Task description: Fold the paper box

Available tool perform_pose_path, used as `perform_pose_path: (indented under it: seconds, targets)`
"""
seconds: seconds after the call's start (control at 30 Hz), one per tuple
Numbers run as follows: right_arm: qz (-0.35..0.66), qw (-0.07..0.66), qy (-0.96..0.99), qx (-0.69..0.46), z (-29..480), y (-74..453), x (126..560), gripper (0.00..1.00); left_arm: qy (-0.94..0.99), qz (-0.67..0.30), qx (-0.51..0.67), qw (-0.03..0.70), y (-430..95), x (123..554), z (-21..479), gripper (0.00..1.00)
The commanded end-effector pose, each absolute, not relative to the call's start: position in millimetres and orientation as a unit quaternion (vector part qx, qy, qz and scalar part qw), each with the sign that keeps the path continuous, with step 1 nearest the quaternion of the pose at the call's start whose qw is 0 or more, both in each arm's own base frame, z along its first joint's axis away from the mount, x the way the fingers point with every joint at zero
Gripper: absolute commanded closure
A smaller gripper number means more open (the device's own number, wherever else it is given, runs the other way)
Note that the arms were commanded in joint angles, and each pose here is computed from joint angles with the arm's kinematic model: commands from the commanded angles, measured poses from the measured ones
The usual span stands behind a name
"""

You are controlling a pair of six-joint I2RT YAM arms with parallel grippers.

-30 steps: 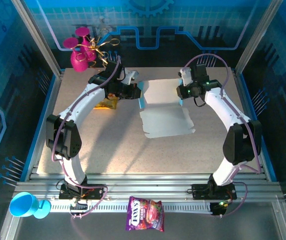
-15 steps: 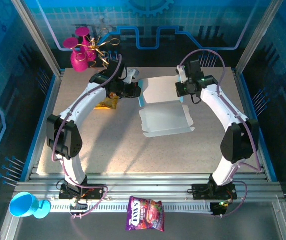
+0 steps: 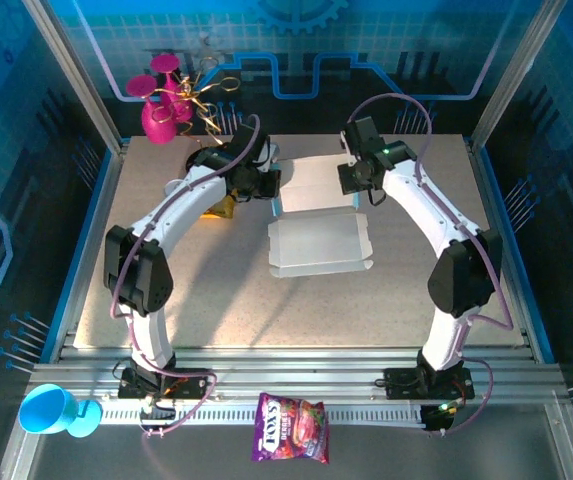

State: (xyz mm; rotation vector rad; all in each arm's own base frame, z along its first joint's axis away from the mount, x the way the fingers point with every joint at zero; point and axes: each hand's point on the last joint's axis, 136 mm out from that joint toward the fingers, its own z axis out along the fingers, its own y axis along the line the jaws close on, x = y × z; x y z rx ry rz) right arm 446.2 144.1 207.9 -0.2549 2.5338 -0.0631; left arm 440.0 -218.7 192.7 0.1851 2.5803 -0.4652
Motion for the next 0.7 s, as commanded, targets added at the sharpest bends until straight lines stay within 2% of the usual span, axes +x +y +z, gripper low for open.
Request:
perform_pose_path:
  seconds: [0.0,0.07,0.23,0.67]
  targets:
    - [-0.021,0.274,0.956,-0.099,208.6,144.3,437.8,1.00,0.944,-0.188,0.067,0.262,-220.1,441.8,196.3,0.97]
    - [-0.014,0.271,0.956,-0.109,206.0,148.6,437.4,1.00,0.938,-0.225,0.071,0.255,-229.2,439.4,195.6,0.94]
    - [-0.011,0.250,0.960,-0.128,185.8,153.0,433.5,1.00,0.938,-0.258,0.072,0.222,-240.6,433.6,174.3,0.96]
    - [-0.030,0.193,0.969,-0.151,128.1,160.9,429.5,1.00,0.954,-0.247,0.027,0.169,-245.7,428.3,92.7,0.96]
